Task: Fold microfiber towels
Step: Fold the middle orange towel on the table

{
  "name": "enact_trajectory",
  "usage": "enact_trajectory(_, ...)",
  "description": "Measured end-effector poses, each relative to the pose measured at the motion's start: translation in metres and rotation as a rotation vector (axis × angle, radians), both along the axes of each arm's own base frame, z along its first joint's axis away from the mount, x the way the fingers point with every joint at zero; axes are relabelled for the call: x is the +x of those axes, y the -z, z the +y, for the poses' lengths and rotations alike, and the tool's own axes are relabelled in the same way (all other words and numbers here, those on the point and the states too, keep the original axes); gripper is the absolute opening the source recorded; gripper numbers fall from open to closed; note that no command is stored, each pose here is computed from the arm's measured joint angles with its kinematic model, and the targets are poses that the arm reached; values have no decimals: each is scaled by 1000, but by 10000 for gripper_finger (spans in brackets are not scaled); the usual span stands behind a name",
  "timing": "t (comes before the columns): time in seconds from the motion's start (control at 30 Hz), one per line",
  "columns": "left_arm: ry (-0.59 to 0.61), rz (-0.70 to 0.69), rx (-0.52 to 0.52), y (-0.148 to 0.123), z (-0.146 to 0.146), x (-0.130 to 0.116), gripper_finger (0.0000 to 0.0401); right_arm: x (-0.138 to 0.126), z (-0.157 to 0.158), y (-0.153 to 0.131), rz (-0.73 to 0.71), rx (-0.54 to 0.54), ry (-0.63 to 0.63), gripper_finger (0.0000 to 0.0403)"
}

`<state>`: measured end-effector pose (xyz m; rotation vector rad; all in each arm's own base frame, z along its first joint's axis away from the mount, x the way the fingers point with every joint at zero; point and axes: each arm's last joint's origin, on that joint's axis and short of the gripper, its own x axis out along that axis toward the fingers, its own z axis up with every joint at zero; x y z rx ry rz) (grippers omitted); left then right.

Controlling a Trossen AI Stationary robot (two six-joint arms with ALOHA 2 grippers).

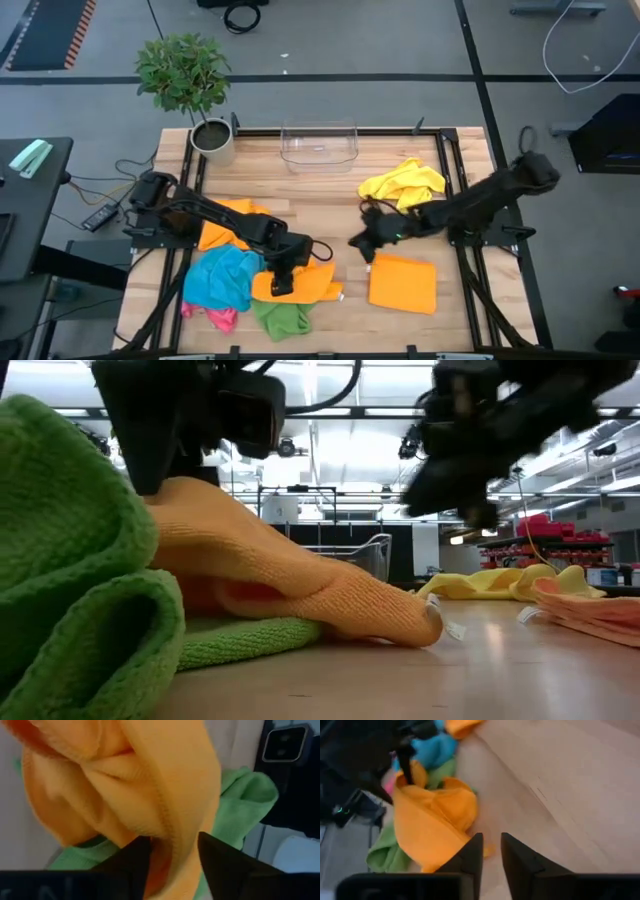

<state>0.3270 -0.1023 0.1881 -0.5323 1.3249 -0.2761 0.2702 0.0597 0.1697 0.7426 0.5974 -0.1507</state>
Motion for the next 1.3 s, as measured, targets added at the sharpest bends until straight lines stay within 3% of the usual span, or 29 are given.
enact_trajectory(0.17, -16, 7, -6, -8, 1, -4, 234, 19, 3, 22, -52, -222, -277, 130)
enact_trajectory(0.33, -16, 27, -3, -10, -1, -8, 243, 40, 8, 33, -64, -292, -481, 142)
enact_trajectory(0.67, 36, 86, 27, -8, -11, -18, 213, 76, 16, 35, -4, -424, -614, 139)
enact_trajectory(0.93, 37, 96, 63, -7, -14, -21, 199, 79, 14, 44, 50, -371, -681, 137)
enact_trajectory(1.03, 37, 98, 64, -7, -13, -21, 195, 78, 14, 43, 53, -365, -683, 120)
enact_trajectory(1.23, 48, 98, 69, -7, -13, -22, 193, 76, 15, 45, 70, -351, -698, 17)
enact_trajectory(1.3, 55, 87, 77, -8, -13, -22, 193, 76, 16, 45, 71, -331, -697, 9)
